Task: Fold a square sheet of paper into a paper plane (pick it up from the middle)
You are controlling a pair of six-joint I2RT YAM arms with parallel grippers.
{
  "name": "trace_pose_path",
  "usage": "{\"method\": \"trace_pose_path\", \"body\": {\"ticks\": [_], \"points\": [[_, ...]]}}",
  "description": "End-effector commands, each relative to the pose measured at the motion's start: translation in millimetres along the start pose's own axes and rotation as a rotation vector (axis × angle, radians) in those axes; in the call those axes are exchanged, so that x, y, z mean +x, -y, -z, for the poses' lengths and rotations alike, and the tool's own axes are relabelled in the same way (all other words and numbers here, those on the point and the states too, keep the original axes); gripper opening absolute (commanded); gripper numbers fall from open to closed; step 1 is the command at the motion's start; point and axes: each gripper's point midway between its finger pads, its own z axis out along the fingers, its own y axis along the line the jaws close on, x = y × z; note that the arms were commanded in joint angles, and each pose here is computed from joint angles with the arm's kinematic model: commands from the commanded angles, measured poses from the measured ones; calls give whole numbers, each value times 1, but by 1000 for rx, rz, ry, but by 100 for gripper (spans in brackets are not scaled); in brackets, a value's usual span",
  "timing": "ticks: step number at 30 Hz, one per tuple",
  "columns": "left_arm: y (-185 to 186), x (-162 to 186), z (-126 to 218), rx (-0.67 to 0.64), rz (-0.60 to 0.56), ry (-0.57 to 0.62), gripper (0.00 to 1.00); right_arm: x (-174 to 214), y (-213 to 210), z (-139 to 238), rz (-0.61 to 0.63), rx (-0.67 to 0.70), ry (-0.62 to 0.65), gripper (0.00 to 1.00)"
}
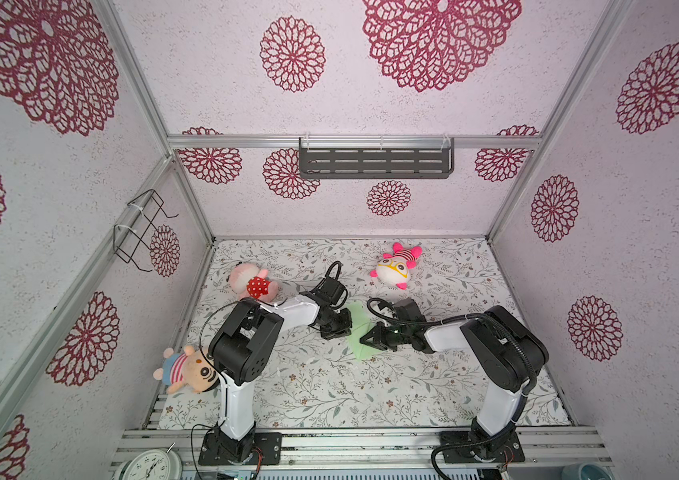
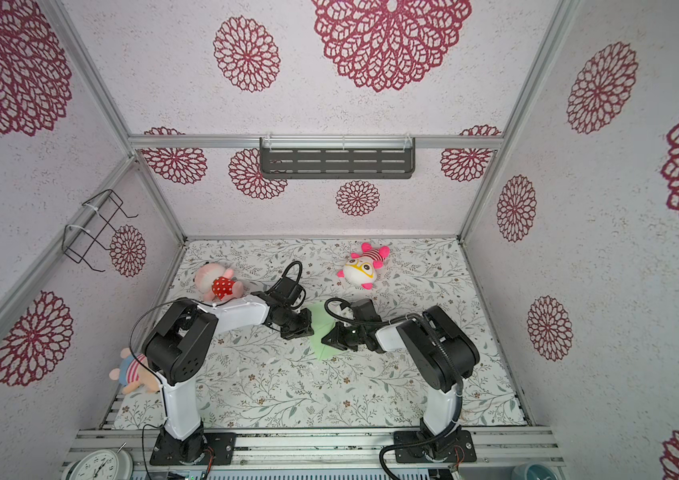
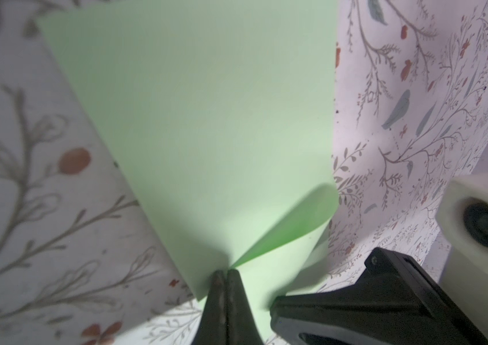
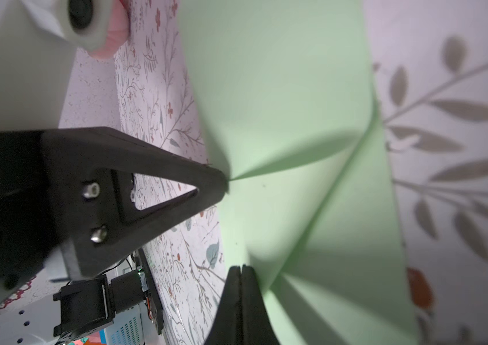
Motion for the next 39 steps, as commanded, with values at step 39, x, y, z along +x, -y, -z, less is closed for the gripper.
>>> {"method": "trace_pose_path", "body": {"ticks": [39], "points": [[-62, 29, -21, -236, 29, -95, 0, -57, -14, 39, 128, -60, 171, 7]]}}
